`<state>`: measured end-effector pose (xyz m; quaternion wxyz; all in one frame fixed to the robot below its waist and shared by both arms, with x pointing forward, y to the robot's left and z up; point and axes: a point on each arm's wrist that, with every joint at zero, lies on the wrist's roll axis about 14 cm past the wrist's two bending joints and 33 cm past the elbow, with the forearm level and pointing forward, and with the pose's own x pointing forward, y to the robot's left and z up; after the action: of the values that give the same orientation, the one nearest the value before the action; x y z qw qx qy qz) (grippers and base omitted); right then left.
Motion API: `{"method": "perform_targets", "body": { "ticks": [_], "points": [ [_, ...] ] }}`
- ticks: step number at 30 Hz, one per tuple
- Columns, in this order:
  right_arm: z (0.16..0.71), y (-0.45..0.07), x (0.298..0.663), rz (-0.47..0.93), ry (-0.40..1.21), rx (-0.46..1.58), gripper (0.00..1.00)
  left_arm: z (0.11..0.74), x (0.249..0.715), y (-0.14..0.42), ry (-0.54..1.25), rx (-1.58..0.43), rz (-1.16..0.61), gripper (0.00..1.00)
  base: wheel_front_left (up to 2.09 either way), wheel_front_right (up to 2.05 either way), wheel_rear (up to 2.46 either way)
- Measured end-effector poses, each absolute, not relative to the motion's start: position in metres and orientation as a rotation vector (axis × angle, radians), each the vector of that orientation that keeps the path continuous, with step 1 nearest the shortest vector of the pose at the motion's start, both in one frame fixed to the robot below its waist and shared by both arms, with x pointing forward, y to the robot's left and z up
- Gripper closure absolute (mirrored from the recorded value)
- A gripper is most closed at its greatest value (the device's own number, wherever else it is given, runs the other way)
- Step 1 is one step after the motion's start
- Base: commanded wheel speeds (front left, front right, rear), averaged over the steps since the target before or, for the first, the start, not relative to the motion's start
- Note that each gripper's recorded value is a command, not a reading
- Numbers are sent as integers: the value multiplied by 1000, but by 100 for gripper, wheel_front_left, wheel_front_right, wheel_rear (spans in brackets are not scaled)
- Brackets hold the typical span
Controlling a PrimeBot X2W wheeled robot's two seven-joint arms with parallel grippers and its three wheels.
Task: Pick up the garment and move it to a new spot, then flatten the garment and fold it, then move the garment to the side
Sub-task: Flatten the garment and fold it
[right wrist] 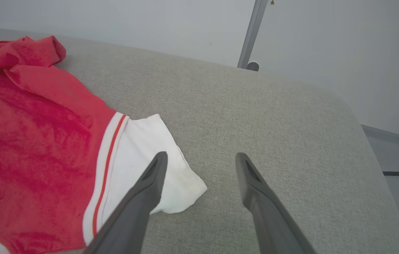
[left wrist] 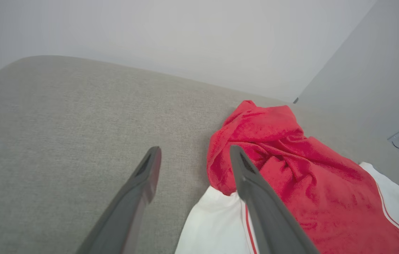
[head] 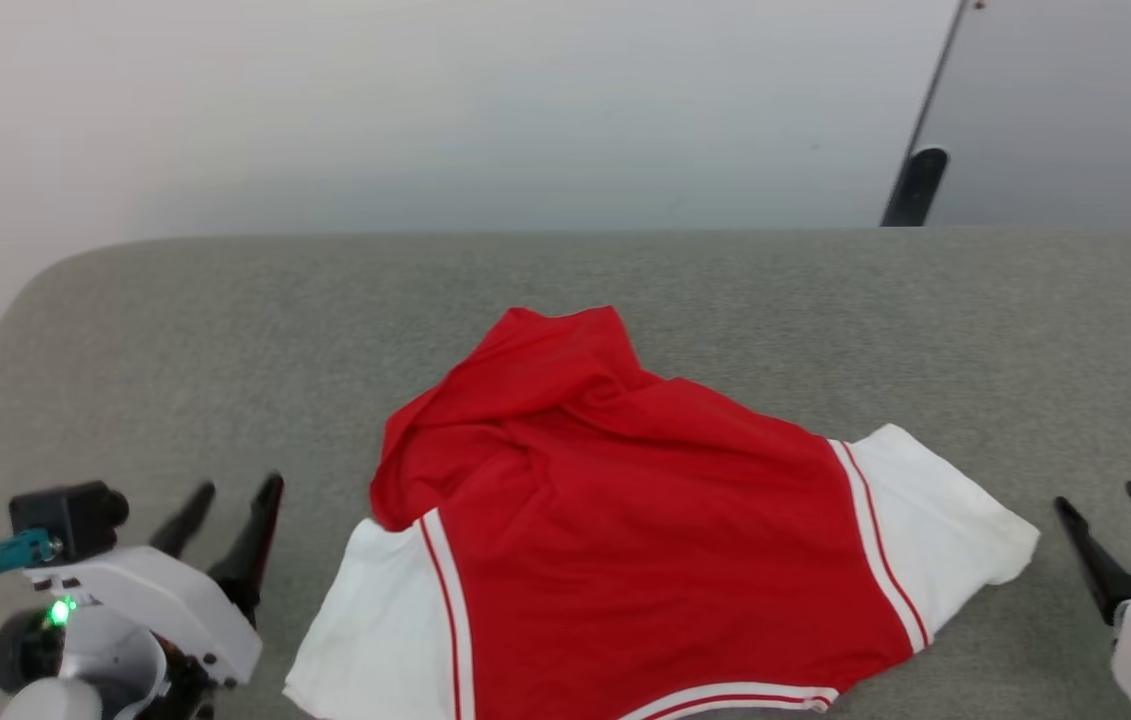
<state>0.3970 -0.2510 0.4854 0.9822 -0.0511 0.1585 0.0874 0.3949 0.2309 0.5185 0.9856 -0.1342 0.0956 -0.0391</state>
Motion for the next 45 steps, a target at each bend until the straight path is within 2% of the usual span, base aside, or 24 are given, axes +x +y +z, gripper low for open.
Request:
{"method": "perform_targets", "body": {
  "ticks": [8,13,19,30,35,45],
  "points": [
    [497,-238,378,159,273,-63,0,481,376,208,587,-427,-110,0,0,0,0],
    [501,-231,376,159,276,-49,0,457,356,202,871,-409,-98,0,0,0,0],
    [501,-232,376,146,285,-47,0,443,345,195,1105,-334,-92,0,0,0,0],
    [493,-234,374,130,318,-30,0,416,345,196,1279,-153,-100,0,0,0,0],
    [490,-236,376,124,328,-28,0,394,339,199,1359,-113,-98,0,0,0,0],
    [483,-236,380,124,361,-11,0,368,346,194,1394,-114,-114,0,0,0,0]
  ]
}}
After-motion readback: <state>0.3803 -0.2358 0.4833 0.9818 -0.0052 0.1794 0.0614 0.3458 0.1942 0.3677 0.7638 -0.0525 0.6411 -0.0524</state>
